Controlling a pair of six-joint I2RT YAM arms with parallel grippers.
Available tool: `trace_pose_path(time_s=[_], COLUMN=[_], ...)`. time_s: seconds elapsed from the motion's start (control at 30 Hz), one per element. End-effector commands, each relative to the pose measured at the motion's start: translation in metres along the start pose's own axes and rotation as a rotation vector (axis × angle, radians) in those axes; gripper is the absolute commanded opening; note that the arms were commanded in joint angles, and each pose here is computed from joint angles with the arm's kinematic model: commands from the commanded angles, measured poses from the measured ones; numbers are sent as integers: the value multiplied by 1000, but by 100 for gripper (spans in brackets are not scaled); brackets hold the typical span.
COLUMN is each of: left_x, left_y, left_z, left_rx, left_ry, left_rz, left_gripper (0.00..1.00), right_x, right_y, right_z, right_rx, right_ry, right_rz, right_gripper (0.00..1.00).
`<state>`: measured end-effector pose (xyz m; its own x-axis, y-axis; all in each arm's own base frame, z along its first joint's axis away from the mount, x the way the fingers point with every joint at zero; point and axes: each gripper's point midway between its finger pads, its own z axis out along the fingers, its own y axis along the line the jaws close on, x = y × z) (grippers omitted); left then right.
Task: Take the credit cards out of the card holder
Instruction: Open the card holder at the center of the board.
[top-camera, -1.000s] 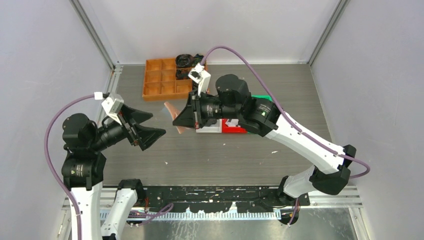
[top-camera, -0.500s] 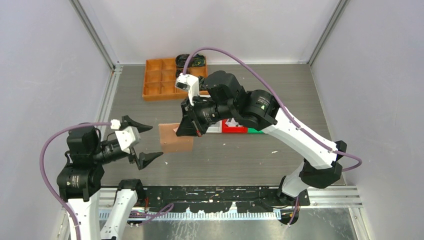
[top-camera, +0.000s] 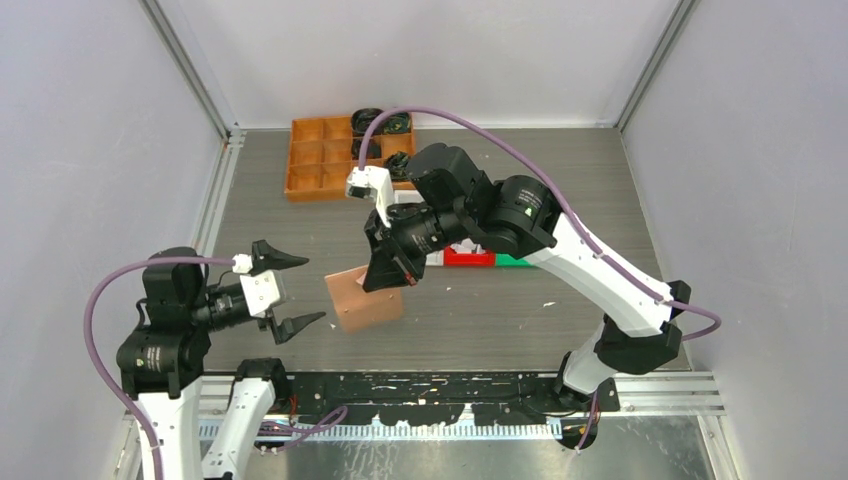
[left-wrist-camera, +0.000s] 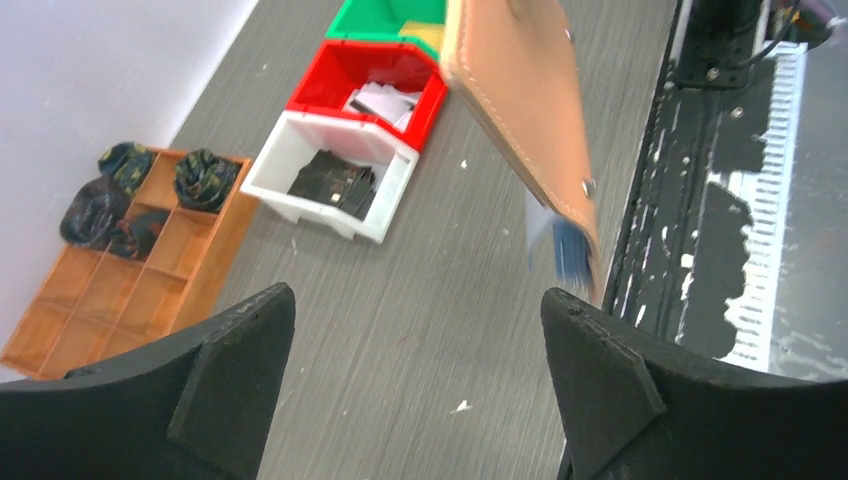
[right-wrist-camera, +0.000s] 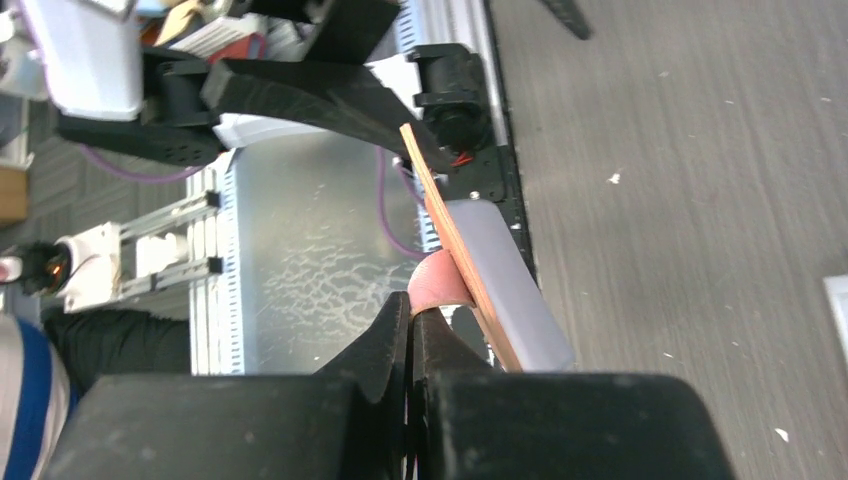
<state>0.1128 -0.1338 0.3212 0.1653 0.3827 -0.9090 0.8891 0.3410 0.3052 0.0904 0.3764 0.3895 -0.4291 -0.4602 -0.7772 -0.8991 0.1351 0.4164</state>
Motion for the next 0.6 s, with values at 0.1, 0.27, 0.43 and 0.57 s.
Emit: trace_pose_path(time_s=[0.1,0.27,0.43,0.57], left_x=[-50,-53,-60,-72], left_y=[-18,-26,-41,-52], left_z=[0,-2,-6,-12], left_rx=[95,113,171,217], left_ry=[-228,-236,-266,-290], left_rz=[-42,-59,-123,-180], left_gripper=[92,88,88,99], right_x=[-5,-4,-14,-21], right_y=[55,60,80,96], right_z=[-8,-2,1,10], right_rx=[-251,-278,-376,-466], right_ry=[5,22,-7,-12], right_rz=[-115,-136,-159,-164], right_gripper=[1,1,1,1])
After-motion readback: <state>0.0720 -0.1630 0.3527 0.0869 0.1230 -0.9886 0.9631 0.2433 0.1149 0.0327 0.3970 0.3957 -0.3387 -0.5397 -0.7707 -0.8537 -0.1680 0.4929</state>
